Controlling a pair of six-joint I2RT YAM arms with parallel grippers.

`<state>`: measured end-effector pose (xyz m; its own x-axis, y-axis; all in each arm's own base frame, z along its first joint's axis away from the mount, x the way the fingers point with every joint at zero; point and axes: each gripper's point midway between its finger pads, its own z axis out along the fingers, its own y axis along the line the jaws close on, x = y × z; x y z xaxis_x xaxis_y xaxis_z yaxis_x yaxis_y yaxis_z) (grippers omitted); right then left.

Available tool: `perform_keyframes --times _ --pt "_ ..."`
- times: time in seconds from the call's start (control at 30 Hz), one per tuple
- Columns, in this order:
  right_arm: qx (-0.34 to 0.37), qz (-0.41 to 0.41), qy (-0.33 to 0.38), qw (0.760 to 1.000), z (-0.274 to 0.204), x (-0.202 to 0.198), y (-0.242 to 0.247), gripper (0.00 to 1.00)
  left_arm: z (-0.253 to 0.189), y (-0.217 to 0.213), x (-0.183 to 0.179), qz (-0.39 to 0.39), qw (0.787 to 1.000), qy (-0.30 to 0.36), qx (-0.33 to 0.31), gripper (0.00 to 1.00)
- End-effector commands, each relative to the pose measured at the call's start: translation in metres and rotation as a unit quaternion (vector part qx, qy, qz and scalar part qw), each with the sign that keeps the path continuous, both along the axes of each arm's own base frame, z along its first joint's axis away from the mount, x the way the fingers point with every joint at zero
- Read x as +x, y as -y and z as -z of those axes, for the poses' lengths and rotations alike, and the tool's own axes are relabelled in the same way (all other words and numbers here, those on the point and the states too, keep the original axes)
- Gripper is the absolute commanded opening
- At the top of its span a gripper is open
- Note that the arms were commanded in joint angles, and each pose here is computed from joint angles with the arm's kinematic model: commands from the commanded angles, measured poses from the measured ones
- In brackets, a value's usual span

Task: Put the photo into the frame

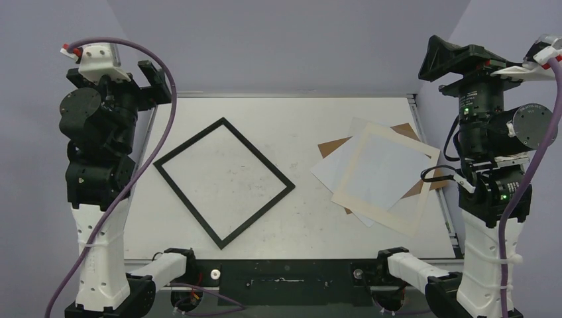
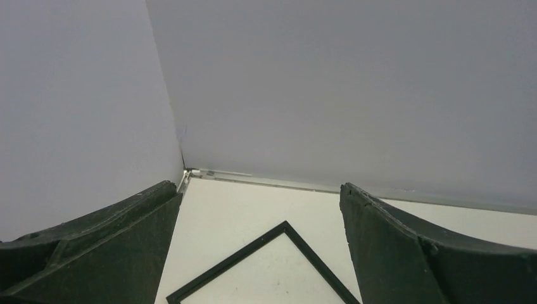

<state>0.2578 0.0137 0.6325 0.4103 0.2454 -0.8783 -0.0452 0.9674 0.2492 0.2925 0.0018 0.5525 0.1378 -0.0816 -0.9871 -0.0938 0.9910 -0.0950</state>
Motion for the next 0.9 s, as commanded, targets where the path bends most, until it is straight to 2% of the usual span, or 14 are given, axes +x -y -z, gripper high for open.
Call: perform_keyframes --times 0.0,0.07,0.13,0.2,0.33,0.5,0.6,0.73,0.87 --pt "0.003 -0.033 -0.009 0.999 0.004 0.014 -0.014 0.96 0.016 0.013 0.012 0.031 0.999 0.022 0.006 0.97" --pt "0.01 -0.046 -0.033 0.998 0.014 0.024 -0.019 0.96 0.046 0.016 0.025 0.037 0.999 0.008 0.006 0.97" --pt "0.015 -0.058 -0.064 0.996 0.029 0.035 -0.026 0.96 0.086 0.019 0.04 0.038 0.998 -0.039 0.006 0.97" --pt "0.027 -0.066 -0.096 0.993 0.047 0.047 -0.03 0.96 0.127 0.027 0.054 0.051 0.994 -0.097 -0.023 0.97" --pt "0.055 -0.123 -0.173 0.976 0.098 0.071 -0.057 0.95 0.198 0.066 0.071 0.132 0.967 -0.203 -0.081 0.97" --pt "0.081 -0.129 -0.288 0.945 0.176 0.097 -0.068 0.93 0.24 0.099 0.068 0.199 0.937 -0.241 -0.154 0.97" --pt "0.07 -0.107 -0.37 0.92 0.226 0.108 -0.066 0.92 0.259 0.11 0.062 0.217 0.922 -0.259 -0.19 0.97" --pt "0.069 -0.042 -0.506 0.858 0.31 0.107 -0.052 0.92 0.274 0.126 0.059 0.251 0.9 -0.28 -0.222 0.97" --pt "0.03 0.027 -0.609 0.792 0.38 0.102 -0.032 0.91 0.283 0.144 0.057 0.297 0.875 -0.302 -0.234 0.87"
